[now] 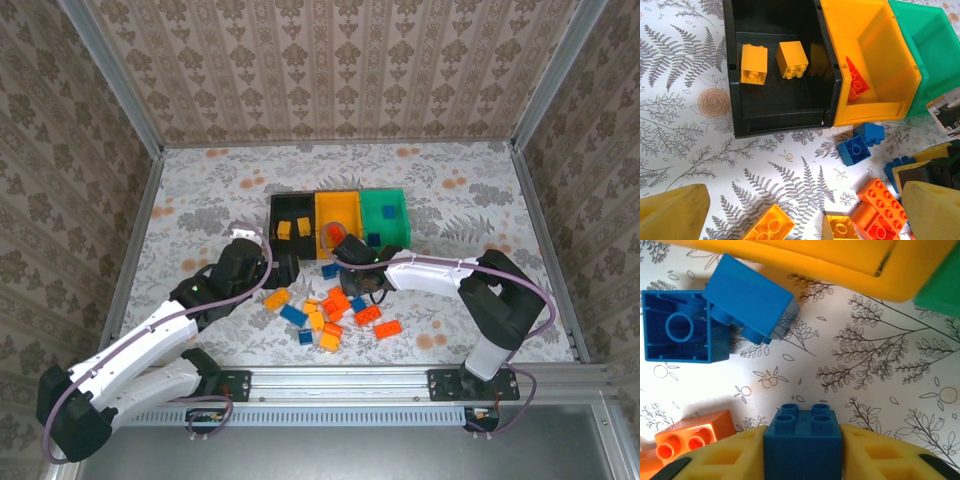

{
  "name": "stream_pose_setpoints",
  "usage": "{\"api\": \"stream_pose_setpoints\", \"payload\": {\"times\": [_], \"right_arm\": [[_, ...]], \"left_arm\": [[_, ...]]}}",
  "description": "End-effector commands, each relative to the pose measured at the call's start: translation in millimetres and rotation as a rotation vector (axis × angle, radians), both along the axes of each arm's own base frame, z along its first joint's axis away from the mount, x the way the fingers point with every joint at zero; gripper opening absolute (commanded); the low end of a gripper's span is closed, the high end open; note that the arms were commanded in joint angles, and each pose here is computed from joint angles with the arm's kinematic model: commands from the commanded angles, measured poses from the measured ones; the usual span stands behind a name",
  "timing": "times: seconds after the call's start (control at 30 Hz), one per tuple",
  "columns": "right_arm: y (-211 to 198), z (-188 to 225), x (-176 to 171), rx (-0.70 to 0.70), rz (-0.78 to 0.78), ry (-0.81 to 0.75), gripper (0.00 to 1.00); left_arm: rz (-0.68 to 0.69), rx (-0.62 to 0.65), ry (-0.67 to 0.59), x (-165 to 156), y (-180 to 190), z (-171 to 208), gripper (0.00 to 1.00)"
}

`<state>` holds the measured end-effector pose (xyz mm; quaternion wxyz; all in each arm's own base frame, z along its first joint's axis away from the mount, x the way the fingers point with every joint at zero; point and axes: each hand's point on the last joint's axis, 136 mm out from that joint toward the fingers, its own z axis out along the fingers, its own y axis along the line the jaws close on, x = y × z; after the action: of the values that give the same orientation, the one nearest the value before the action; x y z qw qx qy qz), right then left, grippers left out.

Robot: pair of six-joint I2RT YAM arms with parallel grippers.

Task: Sort the legos into containers by color

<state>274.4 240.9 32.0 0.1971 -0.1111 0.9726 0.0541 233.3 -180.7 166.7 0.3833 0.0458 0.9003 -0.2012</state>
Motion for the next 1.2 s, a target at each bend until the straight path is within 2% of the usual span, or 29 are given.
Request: {"api": "stream_pose_setpoints", "payload": {"times": [0.0, 0.1, 0.27, 0.37, 0.5, 0.73, 0.97, 1.07, 1.17], "right_arm": [[-23.5, -2.9, -4.1, -0.052, -0.047, 0.0, 0.34], [-25.2, 15.8, -3.5, -0.017, -0.04, -0.045, 0.28], [-38.1, 73.7, 7.6, 0.05, -0.068, -0.158, 0.27], [-52.6, 112.0, 26.4, 0.106, -0.127, -0.233, 0.27], [-67.4, 135.8, 60.9, 0.134, -0.218, -0.282, 0.26], [-79.7, 112.6, 129.5, 0.047, -0.335, -0.246, 0.27], [-87.0, 78.7, 158.1, -0.013, -0.392, -0.191, 0.3], [-83.8, 72.1, 161.4, -0.015, -0.393, -0.17, 0.37], [-82.8, 75.9, 161.5, -0.003, -0.397, -0.174, 0.49]], "left_arm": [[0.029, 0.009, 0.014, -0.8, 7.2, -5.5, 1.0], [0.03, 0.011, 0.014, -0.9, 7.7, -7.3, 1.0], [0.036, 0.017, 0.028, -0.8, 9.6, -14.2, 1.0], [0.034, 0.012, 0.036, -1.3, 8.7, -17.9, 1.0], [0.034, 0.004, 0.044, -2.1, 8.1, -20.5, 1.0], [0.022, -0.003, 0.063, -5.0, 6.2, -24.5, 1.0], [-0.002, -0.002, 0.1, -7.6, 2.2, -34.6, 1.0], [-0.014, 0.01, 0.112, -8.1, 0.8, -38.9, 1.0], [-0.021, 0.015, 0.111, -7.8, -0.4, -39.3, 1.0]]}}
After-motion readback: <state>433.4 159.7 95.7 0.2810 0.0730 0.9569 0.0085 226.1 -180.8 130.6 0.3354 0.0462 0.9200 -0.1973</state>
